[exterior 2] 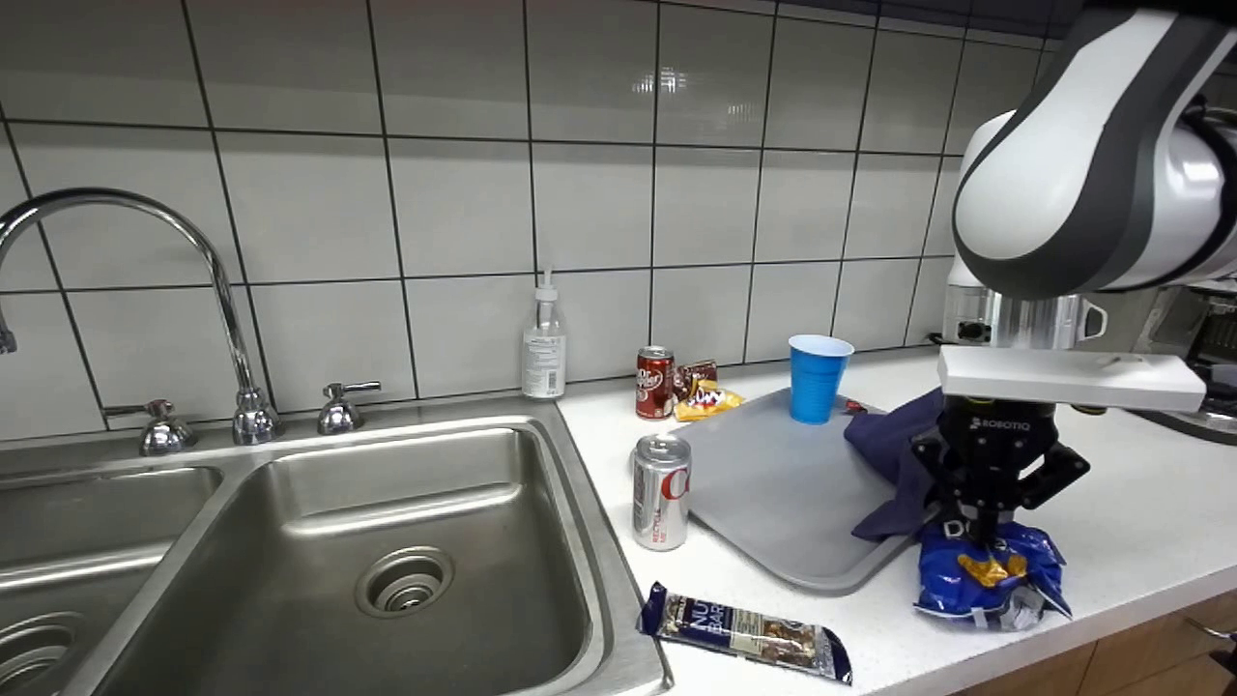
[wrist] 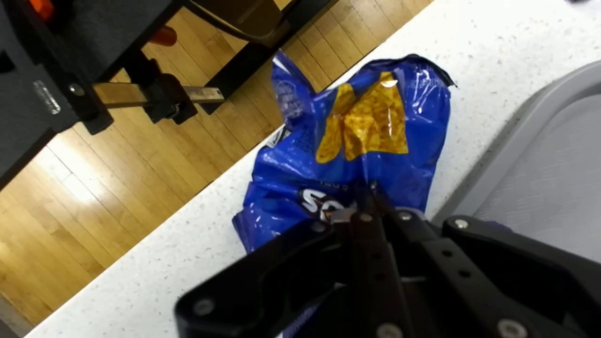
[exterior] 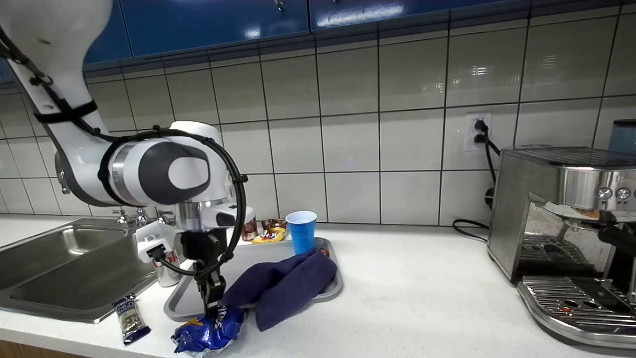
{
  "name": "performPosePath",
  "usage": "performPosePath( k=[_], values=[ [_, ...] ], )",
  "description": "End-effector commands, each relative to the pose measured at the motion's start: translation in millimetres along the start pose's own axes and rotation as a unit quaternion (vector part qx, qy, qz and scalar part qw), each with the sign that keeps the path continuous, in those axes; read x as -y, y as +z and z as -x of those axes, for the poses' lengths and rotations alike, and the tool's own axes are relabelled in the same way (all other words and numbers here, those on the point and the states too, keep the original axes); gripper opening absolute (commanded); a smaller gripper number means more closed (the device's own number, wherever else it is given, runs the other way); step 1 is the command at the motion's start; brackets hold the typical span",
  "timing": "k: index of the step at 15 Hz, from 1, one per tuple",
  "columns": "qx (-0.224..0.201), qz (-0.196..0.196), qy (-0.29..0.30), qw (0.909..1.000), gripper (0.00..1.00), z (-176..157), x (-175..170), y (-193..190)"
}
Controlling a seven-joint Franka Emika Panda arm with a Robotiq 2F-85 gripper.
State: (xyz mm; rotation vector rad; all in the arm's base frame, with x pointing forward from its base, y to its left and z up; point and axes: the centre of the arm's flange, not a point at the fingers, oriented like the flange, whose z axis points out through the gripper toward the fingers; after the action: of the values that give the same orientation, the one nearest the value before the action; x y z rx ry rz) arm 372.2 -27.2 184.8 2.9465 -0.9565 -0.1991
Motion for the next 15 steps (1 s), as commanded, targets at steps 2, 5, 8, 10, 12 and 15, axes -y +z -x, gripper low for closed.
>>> performPosePath(
  k=[2, 5, 8, 10, 12, 15],
  values=[
    [-0.006, -0.006, -0.015, 0.9999, 0.0, 9, -7, -27],
    [-0.012, -0.013, -0.02, 0.9996, 0.0, 8, -4, -39],
    [-0.02, -0.023, -0.026, 0.9992, 0.0, 6, 0, -54],
    [-0.027, -0.03, -0.028, 0.9988, 0.0, 4, 2, -64],
    [-0.034, -0.036, -0.028, 0.9984, 0.0, 2, 4, -72],
    [-0.041, -0.048, -0.027, 0.9977, 0.0, -2, 7, -83]
  ],
)
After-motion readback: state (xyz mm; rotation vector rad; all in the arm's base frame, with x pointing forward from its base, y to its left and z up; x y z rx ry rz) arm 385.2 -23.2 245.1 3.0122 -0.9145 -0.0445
